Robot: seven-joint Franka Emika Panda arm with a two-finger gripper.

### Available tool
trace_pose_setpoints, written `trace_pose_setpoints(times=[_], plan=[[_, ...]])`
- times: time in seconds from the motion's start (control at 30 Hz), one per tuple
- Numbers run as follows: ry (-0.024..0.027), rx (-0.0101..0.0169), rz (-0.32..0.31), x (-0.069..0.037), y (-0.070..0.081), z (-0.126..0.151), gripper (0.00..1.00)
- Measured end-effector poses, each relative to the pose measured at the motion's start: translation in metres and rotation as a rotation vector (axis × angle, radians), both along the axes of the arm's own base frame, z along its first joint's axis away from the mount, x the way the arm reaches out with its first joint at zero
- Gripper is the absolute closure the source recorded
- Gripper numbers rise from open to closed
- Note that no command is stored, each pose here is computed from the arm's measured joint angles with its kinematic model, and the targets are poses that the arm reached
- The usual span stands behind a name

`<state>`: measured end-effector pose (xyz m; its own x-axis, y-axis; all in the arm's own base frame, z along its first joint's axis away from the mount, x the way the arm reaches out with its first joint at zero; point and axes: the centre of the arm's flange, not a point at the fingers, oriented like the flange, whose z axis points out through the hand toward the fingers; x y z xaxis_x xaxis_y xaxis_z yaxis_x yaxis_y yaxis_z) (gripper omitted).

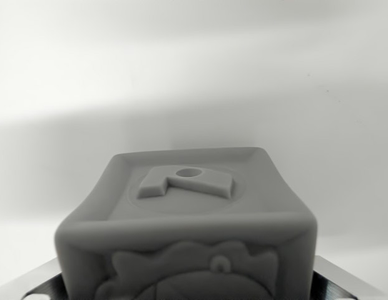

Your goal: Destack cube

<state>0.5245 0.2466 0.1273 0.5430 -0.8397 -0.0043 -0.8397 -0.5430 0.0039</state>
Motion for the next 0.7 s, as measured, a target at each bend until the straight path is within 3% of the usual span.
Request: trace_pose_setpoints(times=[0.3, 0.57, 0.6, 0.7], plan=[[0.0009, -0.0003, 0.0, -0.0001, -0.0002, -0.0081, 1.0], [-0.0013, 0.0, 0.001, 0.0001, 0.0002, -0.0099, 1.0], [-0.0014, 0.0, 0.001, 0.0001, 0.0002, -0.01, 0.0], [-0.0015, 0.0, 0.001, 0.0001, 0.0003, -0.01, 0.0]])
